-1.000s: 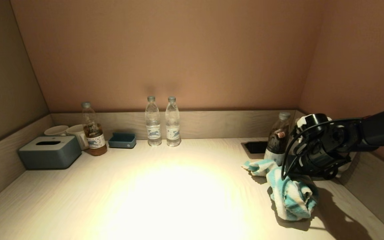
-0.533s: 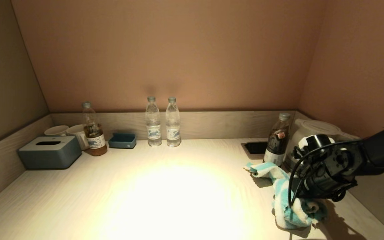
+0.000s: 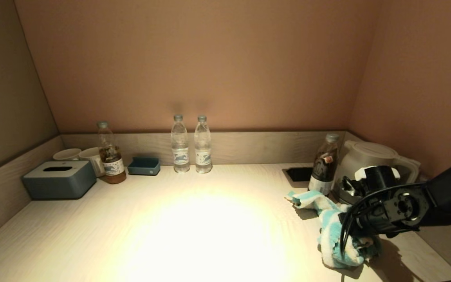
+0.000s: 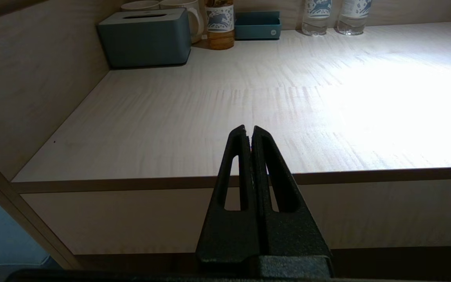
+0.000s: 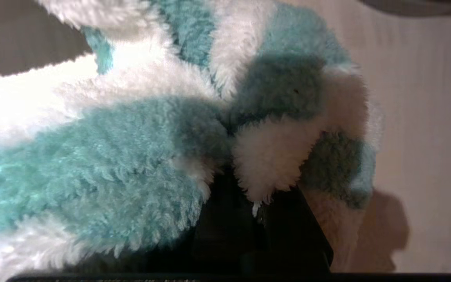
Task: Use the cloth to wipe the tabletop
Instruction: Sweep the stains on the table
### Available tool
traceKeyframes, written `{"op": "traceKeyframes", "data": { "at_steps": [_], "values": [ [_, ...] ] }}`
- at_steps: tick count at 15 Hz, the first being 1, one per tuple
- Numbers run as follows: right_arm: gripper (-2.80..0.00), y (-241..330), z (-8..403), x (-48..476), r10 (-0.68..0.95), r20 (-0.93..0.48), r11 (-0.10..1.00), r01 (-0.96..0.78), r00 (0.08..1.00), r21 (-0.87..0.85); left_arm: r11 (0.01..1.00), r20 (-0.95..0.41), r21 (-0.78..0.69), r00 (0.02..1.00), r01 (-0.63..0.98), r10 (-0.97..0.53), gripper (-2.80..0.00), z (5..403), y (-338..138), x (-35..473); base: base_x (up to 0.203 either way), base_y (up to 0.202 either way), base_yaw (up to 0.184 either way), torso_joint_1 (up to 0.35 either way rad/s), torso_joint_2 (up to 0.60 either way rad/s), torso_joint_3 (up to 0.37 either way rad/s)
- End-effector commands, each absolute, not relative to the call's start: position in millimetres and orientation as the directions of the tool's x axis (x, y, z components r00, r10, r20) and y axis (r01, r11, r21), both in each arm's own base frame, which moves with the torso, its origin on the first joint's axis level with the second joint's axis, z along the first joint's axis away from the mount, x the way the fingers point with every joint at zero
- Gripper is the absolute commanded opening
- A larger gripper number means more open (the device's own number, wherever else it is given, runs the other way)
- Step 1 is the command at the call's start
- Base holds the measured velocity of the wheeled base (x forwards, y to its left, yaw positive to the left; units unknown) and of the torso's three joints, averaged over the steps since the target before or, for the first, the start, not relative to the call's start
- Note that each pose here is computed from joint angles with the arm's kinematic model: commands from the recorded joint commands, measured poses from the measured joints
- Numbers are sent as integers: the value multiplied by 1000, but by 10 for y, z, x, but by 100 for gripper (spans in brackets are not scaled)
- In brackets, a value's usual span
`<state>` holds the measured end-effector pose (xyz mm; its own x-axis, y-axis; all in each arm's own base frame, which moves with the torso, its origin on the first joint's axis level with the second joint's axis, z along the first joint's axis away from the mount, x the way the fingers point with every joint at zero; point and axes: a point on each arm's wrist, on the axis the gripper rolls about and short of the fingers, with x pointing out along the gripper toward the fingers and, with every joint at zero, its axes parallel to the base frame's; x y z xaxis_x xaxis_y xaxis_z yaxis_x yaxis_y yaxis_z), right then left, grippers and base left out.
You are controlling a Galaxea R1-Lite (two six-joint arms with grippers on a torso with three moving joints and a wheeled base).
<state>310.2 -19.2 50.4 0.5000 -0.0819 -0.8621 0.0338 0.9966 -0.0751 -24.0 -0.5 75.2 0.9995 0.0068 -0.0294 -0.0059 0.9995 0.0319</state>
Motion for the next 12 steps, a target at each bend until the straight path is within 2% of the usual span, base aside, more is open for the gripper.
{"op": "traceKeyframes", "data": {
  "at_steps": [1, 7, 10, 12],
  "values": [
    [-280, -198, 654, 3286, -92, -706, 996, 52, 702, -78, 999, -31, 32, 1000, -7, 8, -280, 752, -5, -239, 0, 0, 0, 0, 0, 0],
    [-280, -72, 972, 2791, -40, -667, 998, 1, 744, -59, 999, -31, 32, 1000, -7, 8, -280, 752, -5, -239, 0, 0, 0, 0, 0, 0],
    [-280, -18, 1022, 2750, -24, -663, 998, -20, 748, -59, 999, -32, 32, 999, -5, 6, -280, 750, -5, -239, 0, 0, 0, 0, 0, 0],
    [-280, 71, 1375, 2569, 4, -587, 997, -49, 809, -62, 999, -31, 32, 1000, -7, 8, -280, 752, -5, -239, 0, 0, 0, 0, 0, 0]
  ]
}}
